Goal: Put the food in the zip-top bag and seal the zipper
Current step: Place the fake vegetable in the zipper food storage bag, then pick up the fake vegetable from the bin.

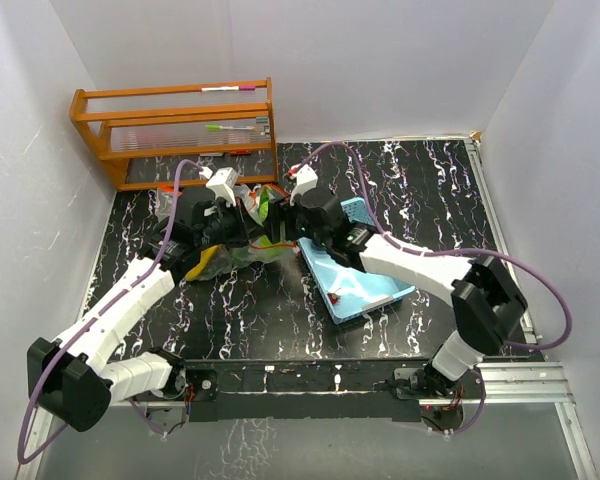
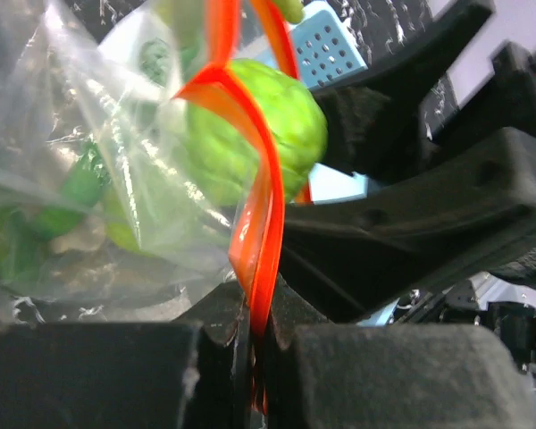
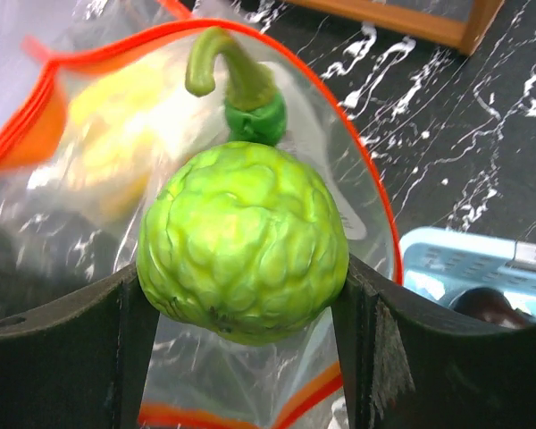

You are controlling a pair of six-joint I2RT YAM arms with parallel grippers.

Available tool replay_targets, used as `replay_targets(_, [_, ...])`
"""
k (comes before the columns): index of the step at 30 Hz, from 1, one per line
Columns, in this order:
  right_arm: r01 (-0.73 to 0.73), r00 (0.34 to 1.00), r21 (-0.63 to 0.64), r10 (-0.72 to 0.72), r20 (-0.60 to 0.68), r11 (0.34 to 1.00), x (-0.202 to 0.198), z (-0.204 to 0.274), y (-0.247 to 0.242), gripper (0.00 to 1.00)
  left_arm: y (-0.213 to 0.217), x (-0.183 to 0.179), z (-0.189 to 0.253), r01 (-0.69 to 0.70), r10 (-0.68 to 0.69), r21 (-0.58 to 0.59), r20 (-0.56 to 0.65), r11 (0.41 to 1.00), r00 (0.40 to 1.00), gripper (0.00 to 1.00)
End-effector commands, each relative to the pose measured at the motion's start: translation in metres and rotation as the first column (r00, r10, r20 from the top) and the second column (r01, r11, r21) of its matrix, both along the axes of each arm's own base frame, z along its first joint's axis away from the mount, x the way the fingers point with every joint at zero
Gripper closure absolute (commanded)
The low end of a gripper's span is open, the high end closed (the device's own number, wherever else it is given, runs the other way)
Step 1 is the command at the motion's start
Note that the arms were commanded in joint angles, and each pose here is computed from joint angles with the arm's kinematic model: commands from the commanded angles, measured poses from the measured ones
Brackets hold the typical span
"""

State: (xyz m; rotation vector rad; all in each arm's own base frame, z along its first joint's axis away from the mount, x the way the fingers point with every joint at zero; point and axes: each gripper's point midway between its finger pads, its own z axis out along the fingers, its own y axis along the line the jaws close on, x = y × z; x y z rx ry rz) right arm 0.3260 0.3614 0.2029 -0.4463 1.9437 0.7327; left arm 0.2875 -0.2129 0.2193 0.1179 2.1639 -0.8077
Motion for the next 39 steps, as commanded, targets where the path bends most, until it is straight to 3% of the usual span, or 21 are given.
replay_targets(1, [0.113,0.987,0.063,-0.119,0.108,0.992,0.038,0.040,0.011,0.53,-0.024,-0.027,0.024,0.139,-0.140,-0.131,-0.003,0.982,0.990,1.00])
replay_targets(5, [0.073,0.992,0.030,-0.076,0.098,0.997,0.041,0.032,0.024,0.43,-0.030,-0.031,0.031,0.168,-0.169,-0.166,0.004,0.972,0.986,1.00])
replay_targets(10, [-0.010,0.995,0.030,0.007,0.095,1.000,0.024,0.039,0.028,0.05,-0.026,-0.025,0.025,0.143,-0.145,-0.139,-0.003,0.980,0.989,1.00])
replay_targets(11, [-0.018,0.995,0.029,0.015,0.098,0.999,0.020,0.042,0.025,0.02,-0.027,-0.024,0.025,0.142,-0.143,-0.137,-0.001,0.980,0.990,1.00])
replay_targets(20, [-0.088,0.988,0.049,0.081,0.133,0.995,-0.025,0.082,-0.010,0.01,-0.025,-0.013,0.030,0.106,-0.102,-0.131,0.033,0.986,0.994,1.00])
replay_targets(25, [-0.012,0.990,0.070,0.002,0.138,0.997,-0.037,0.101,-0.041,0.02,-0.024,-0.008,0.037,0.082,-0.077,-0.141,0.040,0.987,0.996,1.00])
replay_targets(32, [0.261,0.965,-0.095,-0.263,-0.013,0.961,-0.016,0.038,-0.111,0.02,-0.009,-0.003,0.043,0.009,-0.003,-0.090,0.067,0.996,0.998,1.00])
replay_targets(39, [0.383,0.916,-0.089,-0.391,-0.095,0.920,0.015,-0.004,-0.144,0.01,0.025,0.005,0.054,-0.149,0.148,-0.003,0.128,0.989,0.981,1.00])
